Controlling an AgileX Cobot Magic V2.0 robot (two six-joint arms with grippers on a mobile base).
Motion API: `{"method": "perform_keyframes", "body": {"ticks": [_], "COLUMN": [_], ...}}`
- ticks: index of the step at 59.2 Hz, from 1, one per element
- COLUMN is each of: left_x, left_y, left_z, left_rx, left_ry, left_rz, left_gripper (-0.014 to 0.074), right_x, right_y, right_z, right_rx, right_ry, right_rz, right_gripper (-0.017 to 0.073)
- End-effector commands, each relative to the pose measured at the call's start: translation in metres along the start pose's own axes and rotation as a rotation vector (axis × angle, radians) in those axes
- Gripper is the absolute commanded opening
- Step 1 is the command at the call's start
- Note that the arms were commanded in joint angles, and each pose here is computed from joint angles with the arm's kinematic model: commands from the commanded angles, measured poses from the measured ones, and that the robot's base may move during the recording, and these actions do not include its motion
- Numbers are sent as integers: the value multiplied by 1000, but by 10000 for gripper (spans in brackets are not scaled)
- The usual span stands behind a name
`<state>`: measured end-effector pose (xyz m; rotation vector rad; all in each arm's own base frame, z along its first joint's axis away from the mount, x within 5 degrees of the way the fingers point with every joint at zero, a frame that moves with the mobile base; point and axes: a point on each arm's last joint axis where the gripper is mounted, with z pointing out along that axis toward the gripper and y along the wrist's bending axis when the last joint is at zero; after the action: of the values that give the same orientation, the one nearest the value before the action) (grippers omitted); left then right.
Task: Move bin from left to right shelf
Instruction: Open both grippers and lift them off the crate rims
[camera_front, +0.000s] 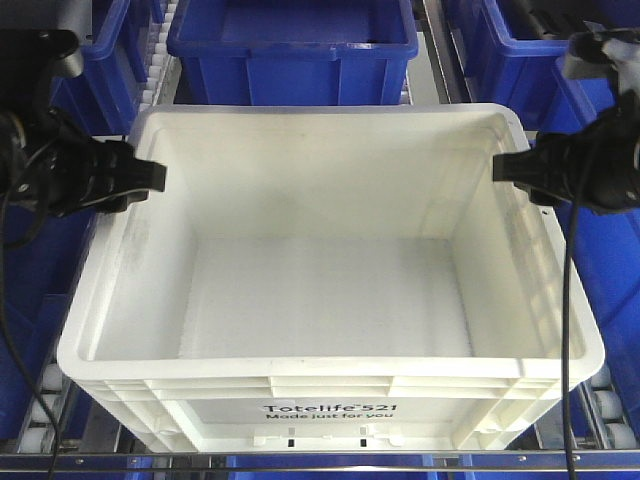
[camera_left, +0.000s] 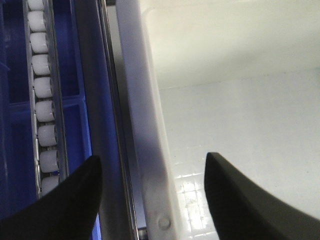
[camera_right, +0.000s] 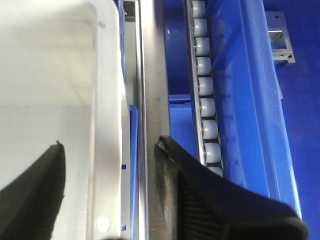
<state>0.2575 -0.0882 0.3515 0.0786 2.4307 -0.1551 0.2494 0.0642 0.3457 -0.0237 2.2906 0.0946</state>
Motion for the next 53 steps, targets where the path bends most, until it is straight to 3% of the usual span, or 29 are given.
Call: {"method": "perform_keyframes", "body": {"ticks": [1,11,20,25,34,43,53], "left_x": [2,29,56,73,105,135,169], "left_y": [1,10,19,24,34,42,51], "left_z": [-24,-55,-83,-97,-110,-116,-116], "left_rx": [50,102,146,167,182,210,213], "left_ry": [-153,-319,-476,-543,-621,-730,-793], "left_rz": [22,46,81,74,76,82,97], "left_gripper": [433,433,433,433,433,433,433], "right_x": [-5,20,45,60,89,128,165], "right_y": [-3,-10,-18,-23,-32,-40,-46], "right_z": [-26,-48,-75,-90,-117,-133,-138], "right_rx": [-45,-66,-91,-105,-123,-176,-183], "right_ry": [-183,-262,-373,-441,-547,-628,-718], "right_rz": [-40,-94,-113,-121,-137,-99,-170], "right_gripper": [379,379,379,379,379,379,378]}}
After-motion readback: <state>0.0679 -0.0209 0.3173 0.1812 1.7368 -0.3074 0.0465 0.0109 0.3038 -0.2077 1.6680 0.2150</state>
